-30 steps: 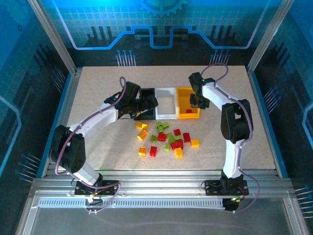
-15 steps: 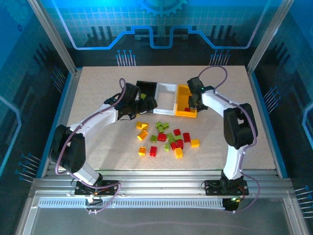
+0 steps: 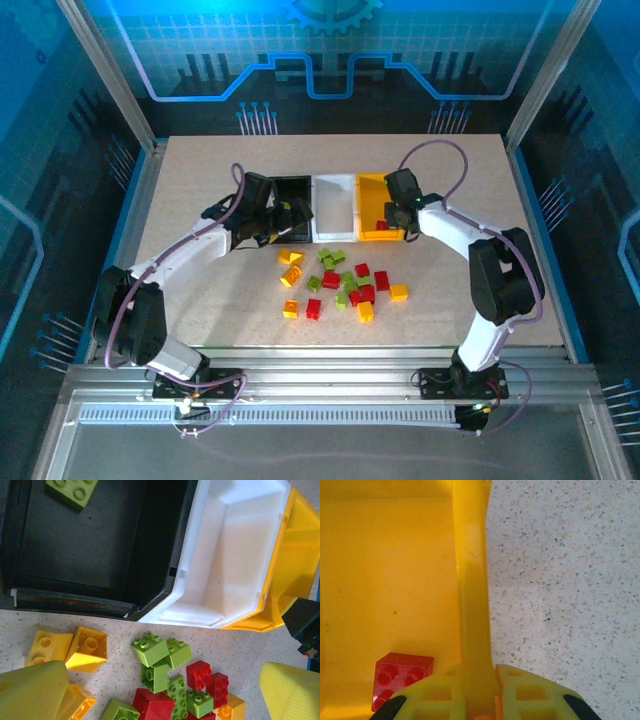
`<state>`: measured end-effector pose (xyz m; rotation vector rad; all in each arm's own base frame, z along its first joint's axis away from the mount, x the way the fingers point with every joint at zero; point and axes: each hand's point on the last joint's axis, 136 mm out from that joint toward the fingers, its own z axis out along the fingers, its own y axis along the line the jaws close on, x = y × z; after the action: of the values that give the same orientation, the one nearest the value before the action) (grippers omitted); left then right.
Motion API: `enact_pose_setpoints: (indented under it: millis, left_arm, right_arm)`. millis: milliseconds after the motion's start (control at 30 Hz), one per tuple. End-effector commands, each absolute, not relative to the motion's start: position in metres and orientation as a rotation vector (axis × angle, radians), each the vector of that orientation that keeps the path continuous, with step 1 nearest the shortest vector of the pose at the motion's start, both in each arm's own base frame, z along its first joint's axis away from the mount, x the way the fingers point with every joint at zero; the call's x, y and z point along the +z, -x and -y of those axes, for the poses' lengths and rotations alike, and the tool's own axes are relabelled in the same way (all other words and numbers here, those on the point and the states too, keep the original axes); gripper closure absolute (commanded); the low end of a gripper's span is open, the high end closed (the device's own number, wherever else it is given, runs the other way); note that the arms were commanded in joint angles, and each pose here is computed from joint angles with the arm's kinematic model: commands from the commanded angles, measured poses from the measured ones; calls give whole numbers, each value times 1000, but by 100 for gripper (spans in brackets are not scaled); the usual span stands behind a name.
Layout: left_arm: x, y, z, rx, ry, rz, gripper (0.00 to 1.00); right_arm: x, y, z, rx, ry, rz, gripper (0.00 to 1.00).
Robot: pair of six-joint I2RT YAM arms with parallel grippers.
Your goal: Sort the legos into containers by color
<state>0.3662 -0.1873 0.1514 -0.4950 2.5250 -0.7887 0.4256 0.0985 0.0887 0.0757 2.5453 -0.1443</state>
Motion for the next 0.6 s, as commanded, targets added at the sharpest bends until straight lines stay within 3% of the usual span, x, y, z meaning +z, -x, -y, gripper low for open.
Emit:
enact_pose_setpoints:
  millis: [0, 567]
  left_arm:
    - [163, -363, 184, -847, 510, -2502, 1]
    - [174, -358, 169, -851, 532, -2467, 1]
  right_arm:
    - [105, -438, -101, -184, -59, -2581, 100]
    - [66, -415, -98, -95, -33, -2785, 100]
